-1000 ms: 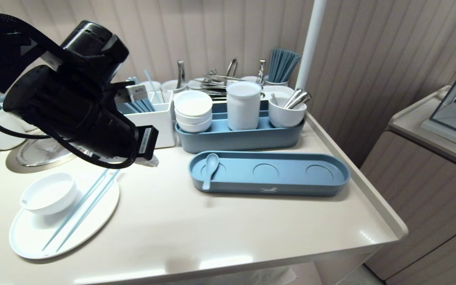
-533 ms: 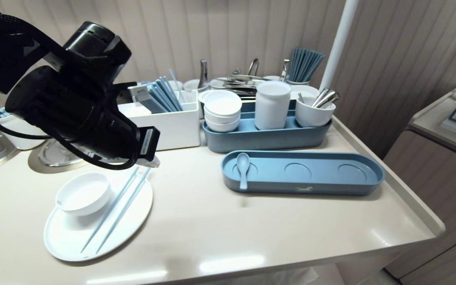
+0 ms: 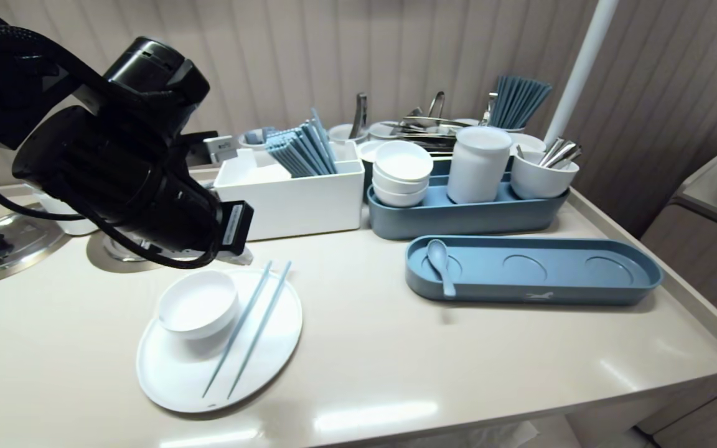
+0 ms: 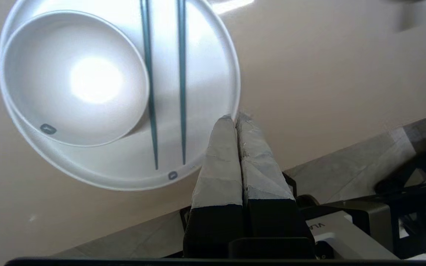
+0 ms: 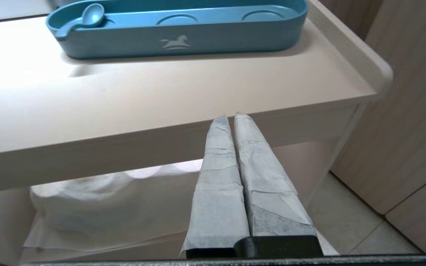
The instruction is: Put the bowl back from the plate
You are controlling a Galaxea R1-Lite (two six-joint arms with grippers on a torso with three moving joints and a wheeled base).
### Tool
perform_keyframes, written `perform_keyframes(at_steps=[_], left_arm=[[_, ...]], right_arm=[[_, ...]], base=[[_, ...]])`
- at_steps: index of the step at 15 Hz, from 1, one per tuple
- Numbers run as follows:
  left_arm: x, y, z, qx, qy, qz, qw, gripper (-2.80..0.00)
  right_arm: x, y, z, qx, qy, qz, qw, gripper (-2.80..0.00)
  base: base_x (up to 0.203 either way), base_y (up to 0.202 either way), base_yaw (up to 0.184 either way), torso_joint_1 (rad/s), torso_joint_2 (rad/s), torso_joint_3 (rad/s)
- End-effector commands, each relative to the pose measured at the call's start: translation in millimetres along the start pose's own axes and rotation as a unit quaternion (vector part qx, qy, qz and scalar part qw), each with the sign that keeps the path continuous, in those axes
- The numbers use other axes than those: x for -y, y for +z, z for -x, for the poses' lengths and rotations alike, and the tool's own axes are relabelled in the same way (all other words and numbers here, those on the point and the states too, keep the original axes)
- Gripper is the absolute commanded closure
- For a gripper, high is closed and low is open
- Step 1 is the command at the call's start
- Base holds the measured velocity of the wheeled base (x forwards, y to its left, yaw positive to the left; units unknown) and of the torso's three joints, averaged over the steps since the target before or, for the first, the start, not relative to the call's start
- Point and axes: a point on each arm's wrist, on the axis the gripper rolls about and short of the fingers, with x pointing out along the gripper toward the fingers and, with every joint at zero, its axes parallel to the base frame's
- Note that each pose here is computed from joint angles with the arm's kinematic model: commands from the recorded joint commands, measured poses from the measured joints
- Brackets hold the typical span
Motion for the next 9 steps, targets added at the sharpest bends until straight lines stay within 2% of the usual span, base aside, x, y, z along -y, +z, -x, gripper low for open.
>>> perform_keyframes(at_steps=[1,5,7,9], left_arm=[[0.1,0.2,-3.3,-0.006,0.002,0.001,1.0,0.0],[0.5,2.6,-11.5,-0.014,0.004,0.001,0.9999,0.0],[-5.0,11.6,-22.7,-0.026,0.016,0.011,0.9995,0.0],[-11.9,15.7,-42.6,-0.061,0.031,0.021,0.9974,0.0]], right_arm=[[0.0,-0.1,0.0,0.0,0.0,0.0,1.0,0.0],[0.0,0.2,0.0,0.0,0.0,0.0,1.0,0.0],[0.0,-0.2,-0.1,-0.001,0.0,0.0,1.0,0.0],[0.0,-0.1,0.0,0.0,0.0,0.0,1.0,0.0]], base=[[0.0,0.193,-0.001,-0.001,0.0,-0.001],[0.0,0.16,-0.001,0.001,0.0,0.005],[0.0,0.0,0.0,0.0,0.0,0.0],[0.0,0.0,0.0,0.0,0.0,0.0]])
